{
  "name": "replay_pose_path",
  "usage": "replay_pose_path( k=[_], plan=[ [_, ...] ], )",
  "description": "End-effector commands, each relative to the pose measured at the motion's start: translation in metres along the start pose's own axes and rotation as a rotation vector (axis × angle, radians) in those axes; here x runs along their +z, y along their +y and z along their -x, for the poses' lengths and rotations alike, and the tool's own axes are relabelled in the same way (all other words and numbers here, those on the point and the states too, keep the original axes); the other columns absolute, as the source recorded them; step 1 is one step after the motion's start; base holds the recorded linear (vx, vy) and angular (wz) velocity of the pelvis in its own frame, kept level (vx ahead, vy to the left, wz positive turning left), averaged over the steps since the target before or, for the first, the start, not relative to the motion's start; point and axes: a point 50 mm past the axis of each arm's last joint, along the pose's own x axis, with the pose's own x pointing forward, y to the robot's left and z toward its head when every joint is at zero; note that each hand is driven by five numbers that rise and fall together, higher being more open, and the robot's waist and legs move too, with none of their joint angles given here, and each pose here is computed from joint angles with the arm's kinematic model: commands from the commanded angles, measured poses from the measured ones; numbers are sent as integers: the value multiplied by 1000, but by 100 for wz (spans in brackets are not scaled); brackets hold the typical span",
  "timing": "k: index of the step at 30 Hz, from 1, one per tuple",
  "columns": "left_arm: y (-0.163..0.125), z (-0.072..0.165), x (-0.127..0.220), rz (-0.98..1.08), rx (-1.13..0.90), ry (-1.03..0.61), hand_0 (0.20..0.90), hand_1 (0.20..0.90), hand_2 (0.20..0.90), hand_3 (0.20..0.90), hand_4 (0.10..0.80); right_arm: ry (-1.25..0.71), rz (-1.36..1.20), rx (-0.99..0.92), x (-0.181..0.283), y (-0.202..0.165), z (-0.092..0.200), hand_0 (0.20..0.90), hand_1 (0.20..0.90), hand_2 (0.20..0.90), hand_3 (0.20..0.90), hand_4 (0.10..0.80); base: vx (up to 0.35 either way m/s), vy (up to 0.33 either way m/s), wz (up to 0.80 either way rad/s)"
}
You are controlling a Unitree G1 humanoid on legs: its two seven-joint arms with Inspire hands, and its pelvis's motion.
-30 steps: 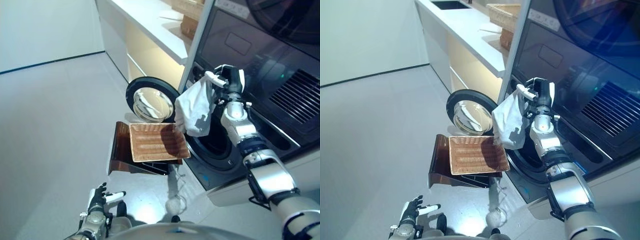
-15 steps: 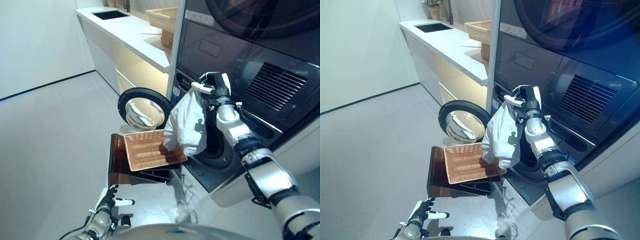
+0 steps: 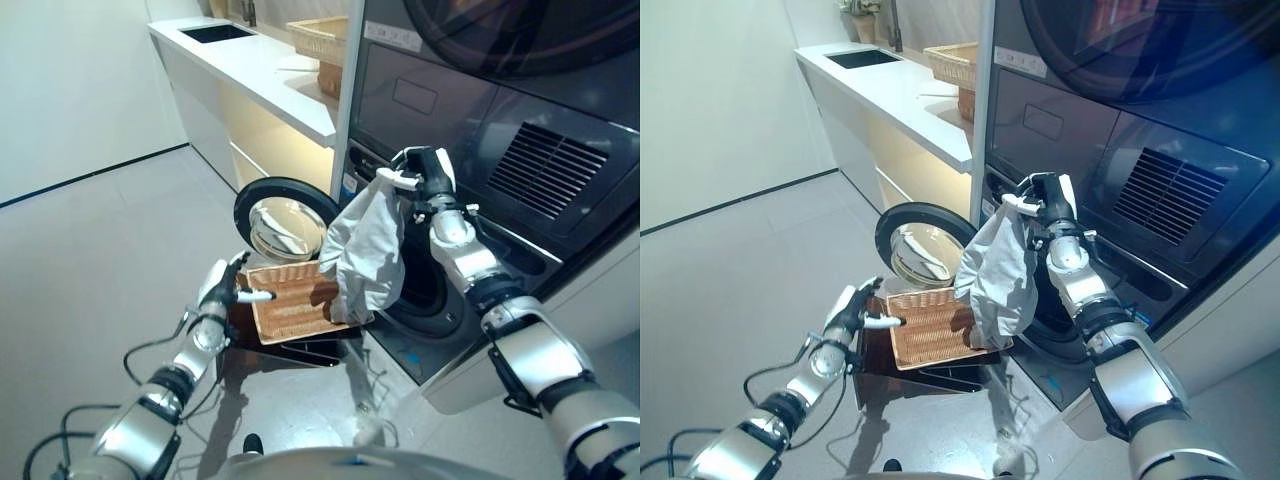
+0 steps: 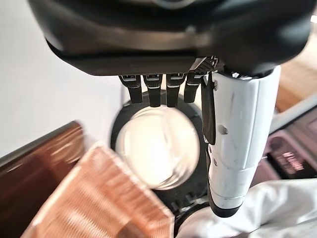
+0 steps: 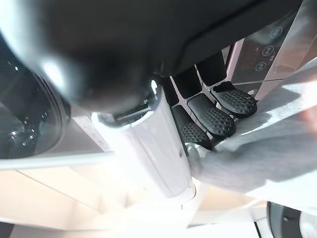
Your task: Pick up the clothes and place them into the washing machine
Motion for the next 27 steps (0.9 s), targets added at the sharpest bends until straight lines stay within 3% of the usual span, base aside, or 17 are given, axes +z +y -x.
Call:
replay_pose_path(
  k=[1,17,27],
  plan=[
    [38,-27,61,-122,91,-247,900,900,900,900,800,-281,3,-58,93,-17,-28,200,200,200,200,300,0,0,0],
    [57,-43,95,-127,107,-288,900,900,900,900,800,-379,1,1,135,0,-31,200,200,200,200,300,-2,0,0],
    [39,-43,91,-48,68,-243,900,900,900,900,800,-459,45,-16,180,-2,-35,200,200,200,200,300,0,0,0]
  ],
)
